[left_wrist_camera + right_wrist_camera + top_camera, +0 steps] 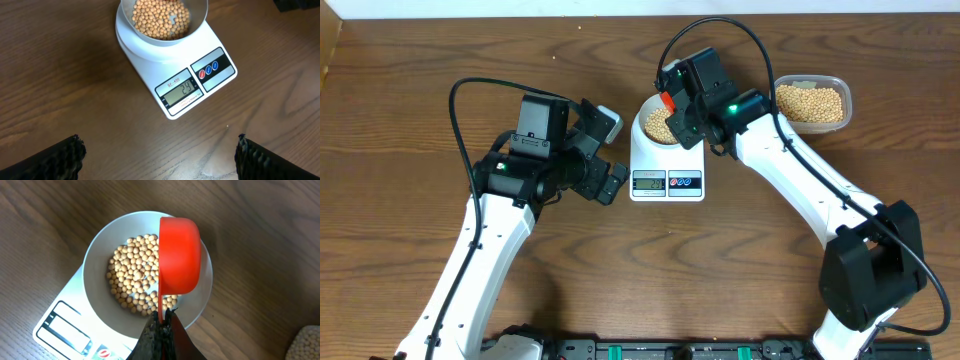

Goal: Scoop item into bowl and weigh 50g on scale
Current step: 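Tip the scoop to pour soybeans into the white bowl, then move the empty scoop back over the soybean tub with the right gripper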

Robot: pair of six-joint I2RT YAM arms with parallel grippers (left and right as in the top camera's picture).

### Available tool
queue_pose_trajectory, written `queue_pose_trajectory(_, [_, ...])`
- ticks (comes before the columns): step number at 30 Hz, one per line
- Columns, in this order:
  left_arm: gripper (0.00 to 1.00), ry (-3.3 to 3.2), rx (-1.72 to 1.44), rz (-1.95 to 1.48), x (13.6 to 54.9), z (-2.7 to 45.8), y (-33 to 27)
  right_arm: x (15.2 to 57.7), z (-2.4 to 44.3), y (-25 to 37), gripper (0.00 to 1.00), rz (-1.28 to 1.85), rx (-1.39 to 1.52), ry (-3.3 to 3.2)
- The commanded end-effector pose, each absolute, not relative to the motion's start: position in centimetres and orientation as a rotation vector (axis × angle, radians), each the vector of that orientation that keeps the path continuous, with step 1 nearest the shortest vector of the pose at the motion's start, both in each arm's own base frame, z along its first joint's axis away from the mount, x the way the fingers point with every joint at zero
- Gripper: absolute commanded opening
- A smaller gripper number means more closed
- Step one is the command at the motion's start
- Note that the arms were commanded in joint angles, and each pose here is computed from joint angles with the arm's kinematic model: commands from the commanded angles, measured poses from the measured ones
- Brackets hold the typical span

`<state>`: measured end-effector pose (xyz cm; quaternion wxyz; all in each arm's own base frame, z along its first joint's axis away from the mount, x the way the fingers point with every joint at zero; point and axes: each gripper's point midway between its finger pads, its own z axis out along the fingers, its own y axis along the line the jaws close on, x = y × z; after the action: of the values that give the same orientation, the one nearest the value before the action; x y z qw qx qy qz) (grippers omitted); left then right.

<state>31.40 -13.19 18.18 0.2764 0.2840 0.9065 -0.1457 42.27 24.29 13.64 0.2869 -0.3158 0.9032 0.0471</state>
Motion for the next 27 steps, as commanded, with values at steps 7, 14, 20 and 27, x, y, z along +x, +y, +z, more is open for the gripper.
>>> queue_pose_trajectory(7, [0.98,2.422,0.783,-0.399,31.6,18.4,-13.4,41.9,19.6,24.3,0.01,0.205,-0.825,2.29])
queue_pose_trajectory(14, [0.98,2.422,0.783,-0.399,31.6,18.4,-13.4,41.5,21.4,24.1,0.01,0.346,-0.788,2.276])
queue_pose_trajectory(20, [0.98,2.422,0.783,-0.399,31.6,18.4,-13.4,41.8,22.6,22.5,0.01,0.567,-0.718,2.273])
queue_pose_trajectory(27, [0.98,2.422,0.783,-0.399,31.6,18.4,-13.4,44.3,23.5,15.9,0.01,0.679,-0.5,2.287])
